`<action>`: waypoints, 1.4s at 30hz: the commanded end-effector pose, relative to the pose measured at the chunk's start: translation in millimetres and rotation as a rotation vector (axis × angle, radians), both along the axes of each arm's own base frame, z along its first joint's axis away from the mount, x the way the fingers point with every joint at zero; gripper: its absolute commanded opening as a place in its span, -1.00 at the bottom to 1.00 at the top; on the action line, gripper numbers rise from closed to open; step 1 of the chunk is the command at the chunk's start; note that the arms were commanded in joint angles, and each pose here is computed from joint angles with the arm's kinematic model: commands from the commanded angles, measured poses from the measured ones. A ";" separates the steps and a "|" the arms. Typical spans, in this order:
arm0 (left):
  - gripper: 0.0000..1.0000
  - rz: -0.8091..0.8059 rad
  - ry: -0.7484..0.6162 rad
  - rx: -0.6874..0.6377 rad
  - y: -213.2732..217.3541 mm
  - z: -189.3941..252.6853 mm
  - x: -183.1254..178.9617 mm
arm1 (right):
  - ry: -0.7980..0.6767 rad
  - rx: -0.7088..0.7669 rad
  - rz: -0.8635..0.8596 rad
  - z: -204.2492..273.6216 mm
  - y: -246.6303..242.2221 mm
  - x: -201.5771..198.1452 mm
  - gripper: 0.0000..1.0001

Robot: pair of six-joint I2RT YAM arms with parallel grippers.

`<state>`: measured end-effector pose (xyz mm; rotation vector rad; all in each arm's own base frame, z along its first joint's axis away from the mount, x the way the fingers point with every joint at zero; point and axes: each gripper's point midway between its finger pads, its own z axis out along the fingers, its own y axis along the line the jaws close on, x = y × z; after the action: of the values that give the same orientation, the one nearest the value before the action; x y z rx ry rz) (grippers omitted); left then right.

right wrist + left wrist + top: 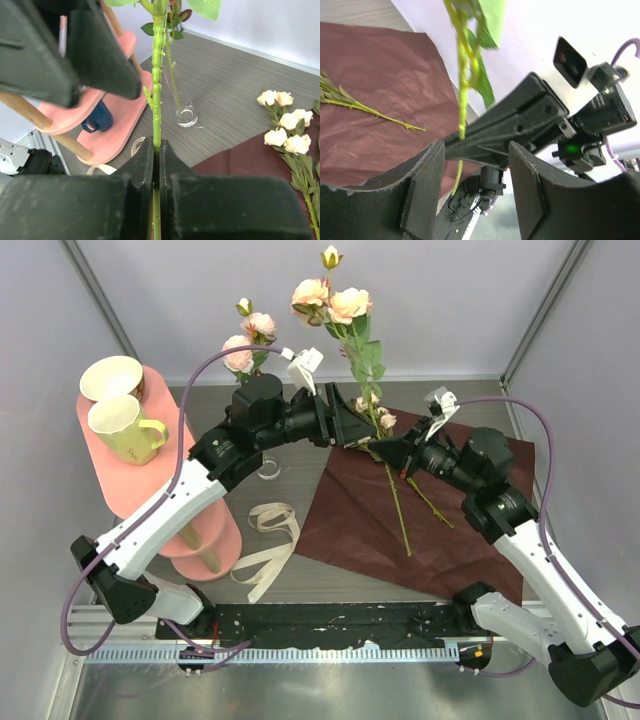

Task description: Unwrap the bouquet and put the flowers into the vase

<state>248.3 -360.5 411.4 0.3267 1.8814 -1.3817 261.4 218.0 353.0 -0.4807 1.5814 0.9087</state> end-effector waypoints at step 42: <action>-1.00 0.650 -0.545 0.453 158.3 107.6 63.0 | -0.018 -0.022 -0.473 20.9 -82.2 10.5 0.58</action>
<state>299.3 -267.6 471.1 0.3259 1.7043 -0.6441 266.3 147.6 362.0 -0.1742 1.6131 0.5832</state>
